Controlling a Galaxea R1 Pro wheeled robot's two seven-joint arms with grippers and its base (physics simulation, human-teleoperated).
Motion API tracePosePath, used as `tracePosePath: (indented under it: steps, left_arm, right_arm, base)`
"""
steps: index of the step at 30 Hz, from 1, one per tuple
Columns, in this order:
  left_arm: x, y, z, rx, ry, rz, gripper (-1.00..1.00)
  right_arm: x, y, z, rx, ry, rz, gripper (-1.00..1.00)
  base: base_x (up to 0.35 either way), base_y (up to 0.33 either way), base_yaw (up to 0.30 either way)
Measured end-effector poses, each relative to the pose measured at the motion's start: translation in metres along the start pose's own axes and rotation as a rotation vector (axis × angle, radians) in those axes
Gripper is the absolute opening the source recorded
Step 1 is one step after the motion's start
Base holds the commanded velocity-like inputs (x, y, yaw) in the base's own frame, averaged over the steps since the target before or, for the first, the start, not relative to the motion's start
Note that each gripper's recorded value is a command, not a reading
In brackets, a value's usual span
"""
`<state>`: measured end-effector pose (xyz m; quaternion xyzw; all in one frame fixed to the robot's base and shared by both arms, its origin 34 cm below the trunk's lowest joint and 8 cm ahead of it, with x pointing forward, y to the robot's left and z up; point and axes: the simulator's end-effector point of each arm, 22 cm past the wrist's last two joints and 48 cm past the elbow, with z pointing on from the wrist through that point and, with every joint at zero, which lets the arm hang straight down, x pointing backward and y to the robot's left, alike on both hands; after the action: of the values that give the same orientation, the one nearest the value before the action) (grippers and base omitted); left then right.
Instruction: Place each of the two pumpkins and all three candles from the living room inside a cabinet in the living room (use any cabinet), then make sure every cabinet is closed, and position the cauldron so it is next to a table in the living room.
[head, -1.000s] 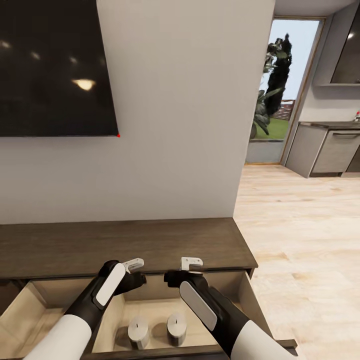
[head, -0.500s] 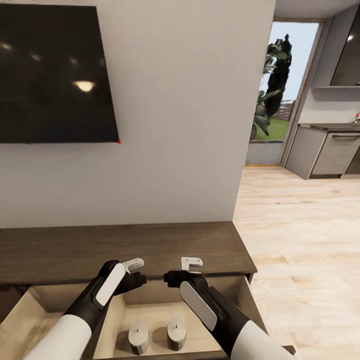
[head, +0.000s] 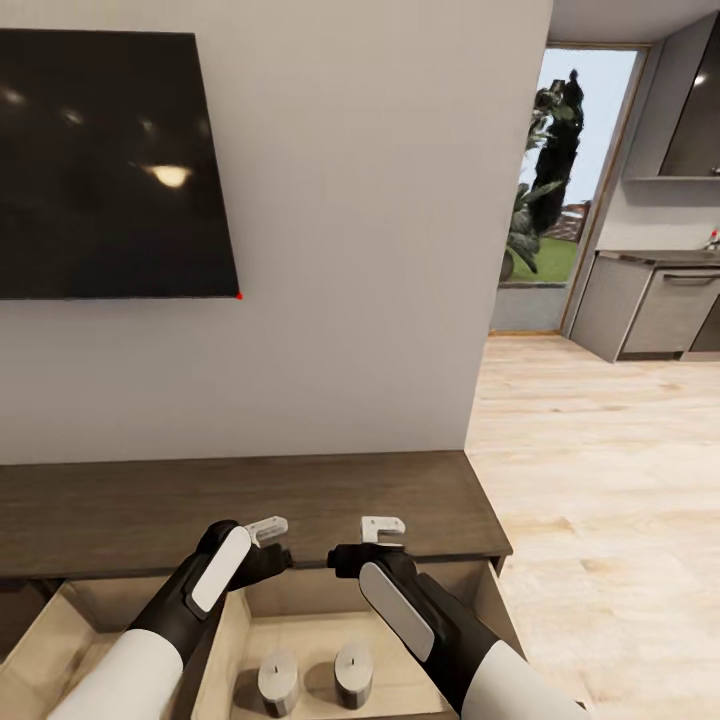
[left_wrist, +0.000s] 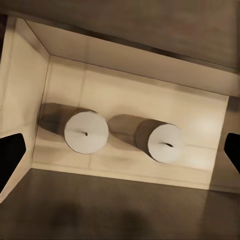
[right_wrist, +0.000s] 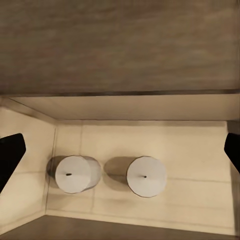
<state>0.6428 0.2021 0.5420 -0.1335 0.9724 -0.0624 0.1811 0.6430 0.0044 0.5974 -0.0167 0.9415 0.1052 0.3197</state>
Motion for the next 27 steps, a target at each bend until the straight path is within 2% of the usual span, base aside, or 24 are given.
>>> tracePosePath:
  steps: [17, 20, 22, 27]
  left_arm:
    - [-0.016, 0.003, -0.027, -0.021, 0.005, 0.0, 1.0]
    - [-0.016, 0.012, -0.03, -0.038, 0.015, -0.004, 1.0]
    - [-0.008, 0.02, -0.027, -0.059, 0.041, -0.009, 1.0]
    - [0.012, 0.036, -0.021, -0.105, 0.1, -0.015, 1.0]
  right_arm:
    - [-0.025, 0.005, -0.023, 0.0, 0.005, 0.0, 1.0]
    - [-0.033, 0.001, -0.027, 0.005, 0.004, 0.025, 1.0]
    - [-0.04, -0.009, -0.029, 0.013, 0.009, 0.067, 1.0]
    - [-0.047, -0.022, -0.033, 0.028, 0.019, 0.108, 1.0]
  base:
    - [0.0, 0.0, 0.0]
    - [0.0, 0.0, 0.0]
    - [0.0, 0.0, 0.0]
    - [0.0, 0.0, 0.0]
